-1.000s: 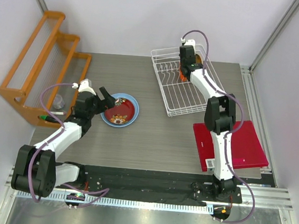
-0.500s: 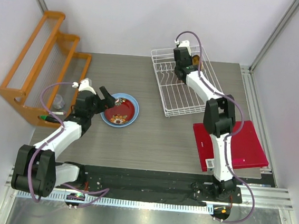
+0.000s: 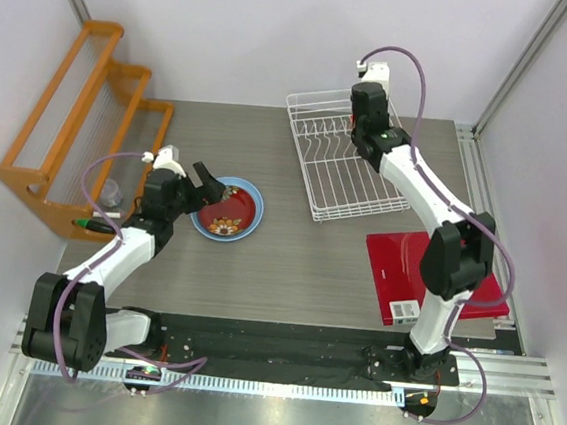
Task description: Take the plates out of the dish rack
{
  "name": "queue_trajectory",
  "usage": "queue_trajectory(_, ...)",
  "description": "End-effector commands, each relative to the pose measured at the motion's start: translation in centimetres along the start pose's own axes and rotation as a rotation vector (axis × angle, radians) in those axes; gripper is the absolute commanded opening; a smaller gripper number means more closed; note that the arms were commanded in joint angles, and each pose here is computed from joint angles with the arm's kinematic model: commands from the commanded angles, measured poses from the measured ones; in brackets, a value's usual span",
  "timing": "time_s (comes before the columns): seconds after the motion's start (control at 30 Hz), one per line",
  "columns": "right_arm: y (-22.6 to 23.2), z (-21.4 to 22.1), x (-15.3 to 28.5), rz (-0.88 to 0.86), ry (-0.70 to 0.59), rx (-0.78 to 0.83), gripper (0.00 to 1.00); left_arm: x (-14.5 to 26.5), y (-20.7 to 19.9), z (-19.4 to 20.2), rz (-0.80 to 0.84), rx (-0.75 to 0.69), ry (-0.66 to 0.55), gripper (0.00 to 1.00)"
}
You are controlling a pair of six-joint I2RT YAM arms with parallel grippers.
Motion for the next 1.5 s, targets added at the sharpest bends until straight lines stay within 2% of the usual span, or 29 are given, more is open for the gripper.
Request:
queue_trajectory(0.0,1.6,-1.9,5.3,-0.234,-0.043,-0.188,0.01,-0.1,-3.2,-2.4,0.183,0.014,-0.046,1.00)
queue_trajectory(0.17,4.4,0.3,8.6,-0.536,0.036,-0.309,0.01,-0.1,-4.9,-2.6,0.321,0.048,-0.031,1.00)
queue_trajectory(0.23,5.2,0.1,9.8,-0.626,0.040,-0.381,0.01,-0.2,-5.3,-2.5,0.358,0.062,-0.022,0.99)
queue_trajectory(0.27,5.7,1.4,10.0,-0.662,0.070,-0.391,0.01,-0.1,-5.8,-2.6,0.400,0.062,-0.019,0.99)
queue_trajectory(0.3,6.5,1.1,10.8,-0.757,0.057,-0.418,0.01,-0.1,-6.0,-2.6,0.417,0.077,-0.012,1.00)
queue_trajectory(0.4,7.8,2.1,11.9,-0.878,0.084,-0.501,0.01,-0.4,-6.4,-2.3,0.462,0.105,0.006,1.00)
queue_trajectory(0.77,10.9,3.7,13.9,-1.084,0.158,-0.611,0.01,-1.7,-6.7,-0.6,0.550,0.171,0.057,0.98)
queue_trajectory(1.03,11.9,4.0,14.9,-1.184,0.193,-0.663,0.02,-2.4,-7.1,-0.9,0.578,0.201,0.028,0.89)
queue_trajectory(1.17,12.3,4.3,15.0,-1.211,0.211,-0.674,0.02,-2.5,-7.4,-1.0,0.605,0.210,0.025,0.70)
queue_trajectory(1.2,12.4,4.3,15.1,-1.225,0.211,-0.674,0.02,-2.5,-7.5,-1.0,0.611,0.212,0.028,0.57)
queue_trajectory(1.27,12.8,4.5,15.0,-1.239,0.232,-0.685,0.02,-2.5,-7.6,-1.0,0.619,0.210,0.029,0.45)
queue_trajectory(1.3,12.9,4.6,15.0,-1.249,0.232,-0.687,0.02,-2.5,-7.6,-0.8,0.624,0.210,0.037,0.30)
queue_trajectory(1.37,13.3,4.9,14.9,-1.265,0.247,-0.688,0.02,-2.6,-7.7,-0.8,0.630,0.207,0.045,0.18)
queue_trajectory(1.4,13.5,4.9,14.9,-1.273,0.253,-0.688,0.03,-2.6,-7.7,-0.7,0.636,0.205,0.054,0.06)
queue_trajectory(1.43,13.6,4.9,14.9,-1.282,0.257,-0.686,0.03,-2.6,-7.6,-0.6,0.637,0.203,0.058,0.00)
queue_trajectory(1.47,13.7,5.0,14.9,-1.287,0.264,-0.688,0.05,-2.7,-7.5,-0.5,0.635,0.201,0.059,0.00)
Point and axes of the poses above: each gripper's point midway between its finger pads, its own x axis back along the fingers, its own y axis along the line the jaws close on, z = x × y, the point moved 7 cm from there along x, back along the fingers, and after that the axes turned 1 degree about x, right-handed, at the moved point
